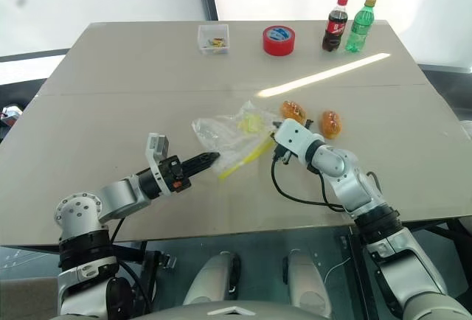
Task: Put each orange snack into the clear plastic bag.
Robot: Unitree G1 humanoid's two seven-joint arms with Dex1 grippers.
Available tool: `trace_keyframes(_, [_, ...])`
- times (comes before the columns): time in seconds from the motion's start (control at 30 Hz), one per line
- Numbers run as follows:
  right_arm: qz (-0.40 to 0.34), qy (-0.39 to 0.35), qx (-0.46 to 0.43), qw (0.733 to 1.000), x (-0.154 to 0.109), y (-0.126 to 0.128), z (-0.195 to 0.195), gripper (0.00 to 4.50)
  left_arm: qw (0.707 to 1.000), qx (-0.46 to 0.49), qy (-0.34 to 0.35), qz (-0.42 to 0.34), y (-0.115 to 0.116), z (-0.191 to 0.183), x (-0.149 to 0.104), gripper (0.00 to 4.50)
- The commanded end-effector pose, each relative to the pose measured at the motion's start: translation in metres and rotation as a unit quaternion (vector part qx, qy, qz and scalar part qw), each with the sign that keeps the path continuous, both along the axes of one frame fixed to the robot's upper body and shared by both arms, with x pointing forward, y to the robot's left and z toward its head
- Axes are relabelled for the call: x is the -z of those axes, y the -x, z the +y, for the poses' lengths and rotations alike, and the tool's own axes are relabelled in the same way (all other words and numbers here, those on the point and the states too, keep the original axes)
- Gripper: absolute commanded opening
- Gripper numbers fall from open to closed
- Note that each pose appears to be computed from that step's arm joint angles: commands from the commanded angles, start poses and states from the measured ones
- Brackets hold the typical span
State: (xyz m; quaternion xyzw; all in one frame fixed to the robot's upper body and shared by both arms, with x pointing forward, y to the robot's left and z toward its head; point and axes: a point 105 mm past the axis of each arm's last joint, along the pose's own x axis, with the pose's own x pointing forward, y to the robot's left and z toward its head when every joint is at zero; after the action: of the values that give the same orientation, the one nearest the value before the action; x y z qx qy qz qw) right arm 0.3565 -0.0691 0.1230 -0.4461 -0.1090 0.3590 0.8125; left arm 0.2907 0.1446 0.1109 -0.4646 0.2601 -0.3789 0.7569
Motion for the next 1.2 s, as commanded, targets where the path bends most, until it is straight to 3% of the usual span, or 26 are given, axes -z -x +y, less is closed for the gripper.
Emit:
trace_keyframes(0.03, [-0.023,-0.008,-0.005,1.000,-0.011,-0.001,0.001,0.04,0.999,0.015,-0.015,-0.042,0.005,-0.003,-0.013,0.00])
trace_keyframes(0.17, [-0.009,-0.024,0.001,1.000,-0.013,-0.004,0.005,0.04,0.992,0.042,-0.031,-0.117,0.016,-0.006,-0.024,0.00])
trace_keyframes(0.23, [-0.007,-0.031,0.000,0.999,-0.016,-0.005,0.009,0.00,0.990,0.046,-0.045,-0.127,0.018,-0.006,-0.022,0.78])
trace_keyframes(0.3, [-0.009,-0.034,-0.001,0.999,-0.018,-0.006,0.013,0.00,0.989,0.001,-0.074,-0.126,0.007,0.003,-0.017,1.53])
trace_keyframes(0.4, [-0.015,-0.031,-0.002,0.999,-0.020,-0.008,0.018,0.00,0.977,-0.085,-0.140,-0.139,-0.015,0.027,-0.011,1.53])
trace_keyframes(0.53, [-0.025,-0.019,-0.001,1.000,-0.021,-0.011,0.021,0.00,0.939,-0.225,-0.197,-0.172,-0.044,0.067,-0.023,1.53])
trace_keyframes(0.6, [-0.023,-0.019,0.015,0.999,-0.021,-0.017,0.023,0.00,0.892,-0.317,-0.250,-0.204,-0.057,0.091,-0.033,1.53])
trace_keyframes(0.67, [-0.028,-0.018,0.023,0.999,-0.021,-0.022,0.028,0.00,0.832,-0.343,-0.323,-0.292,-0.058,0.091,-0.050,1.53])
trace_keyframes(0.73, [-0.036,-0.028,0.027,0.999,-0.027,-0.026,0.036,0.00,0.796,-0.319,-0.356,-0.372,-0.055,0.065,-0.067,1.53])
trace_keyframes(0.9, [-0.058,-0.033,0.016,0.998,-0.037,-0.031,0.055,0.00,0.746,-0.254,-0.383,-0.482,-0.045,0.010,-0.085,1.53])
trace_keyframes(1.0, [-0.069,-0.033,0.030,0.997,-0.042,-0.037,0.060,0.00,0.718,-0.154,-0.459,-0.501,-0.035,-0.007,-0.043,1.53])
trace_keyframes(1.1, [-0.077,-0.029,0.032,0.996,-0.044,-0.040,0.064,0.00,0.665,-0.085,-0.540,-0.509,-0.024,-0.001,-0.006,1.53])
trace_keyframes(1.2, [-0.080,-0.032,0.037,0.996,-0.045,-0.043,0.065,0.00,0.642,-0.066,-0.559,-0.520,-0.019,0.000,0.001,1.53])
